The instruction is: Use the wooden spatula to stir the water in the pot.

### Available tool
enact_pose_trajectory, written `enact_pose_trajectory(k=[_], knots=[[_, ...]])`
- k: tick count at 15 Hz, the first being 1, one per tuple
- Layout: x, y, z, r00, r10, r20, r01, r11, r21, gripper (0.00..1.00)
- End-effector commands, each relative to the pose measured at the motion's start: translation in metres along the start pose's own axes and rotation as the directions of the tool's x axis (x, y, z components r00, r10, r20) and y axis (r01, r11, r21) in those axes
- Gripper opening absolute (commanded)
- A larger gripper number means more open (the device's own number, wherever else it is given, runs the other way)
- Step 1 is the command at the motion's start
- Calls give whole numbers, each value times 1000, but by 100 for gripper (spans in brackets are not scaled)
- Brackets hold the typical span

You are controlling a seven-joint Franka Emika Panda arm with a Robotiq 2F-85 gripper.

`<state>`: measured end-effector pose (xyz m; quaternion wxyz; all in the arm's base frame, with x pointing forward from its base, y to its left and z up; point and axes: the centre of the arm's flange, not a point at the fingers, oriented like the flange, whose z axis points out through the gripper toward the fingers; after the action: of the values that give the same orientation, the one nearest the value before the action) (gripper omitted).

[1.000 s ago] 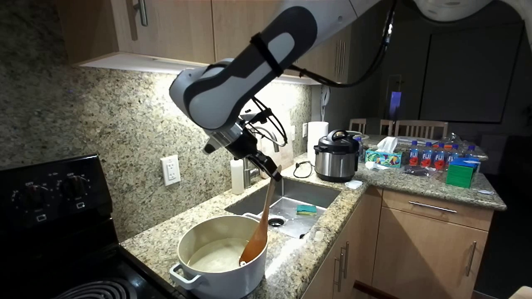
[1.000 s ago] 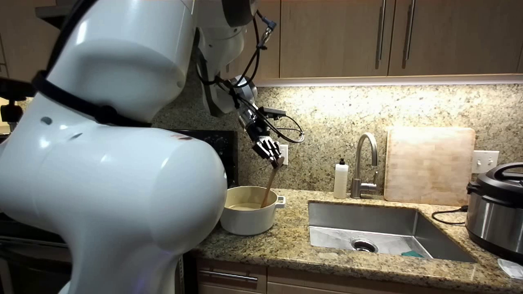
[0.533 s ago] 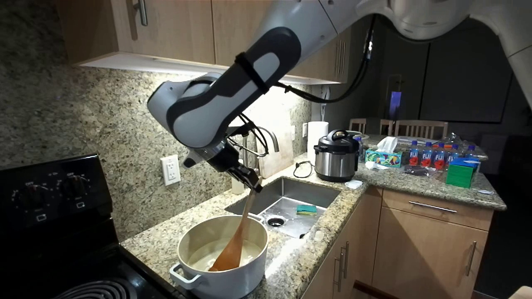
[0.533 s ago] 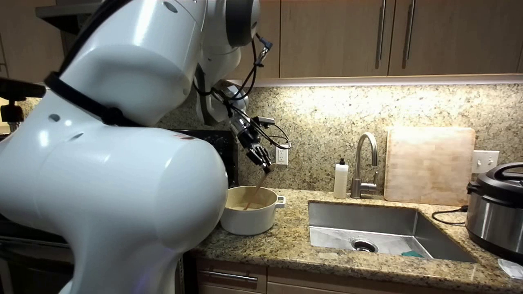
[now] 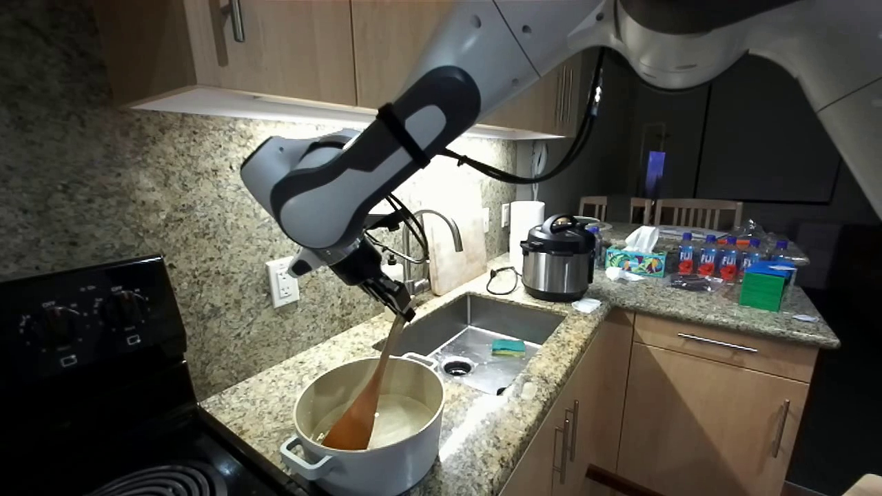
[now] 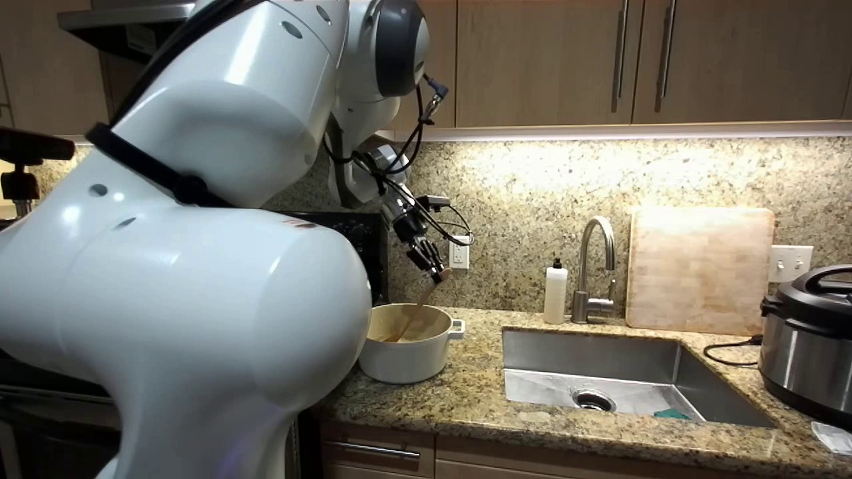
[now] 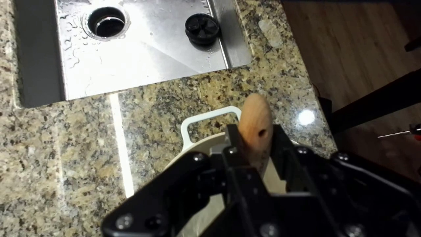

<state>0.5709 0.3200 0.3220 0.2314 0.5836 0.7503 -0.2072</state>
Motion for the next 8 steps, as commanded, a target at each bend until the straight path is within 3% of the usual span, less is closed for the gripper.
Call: enact_pose_trajectory(k=[1, 8], knots=[[-24, 8, 4, 996, 86, 4, -86, 996, 15, 7], [-70, -2, 11, 965, 248, 84, -253, 966, 53, 7]])
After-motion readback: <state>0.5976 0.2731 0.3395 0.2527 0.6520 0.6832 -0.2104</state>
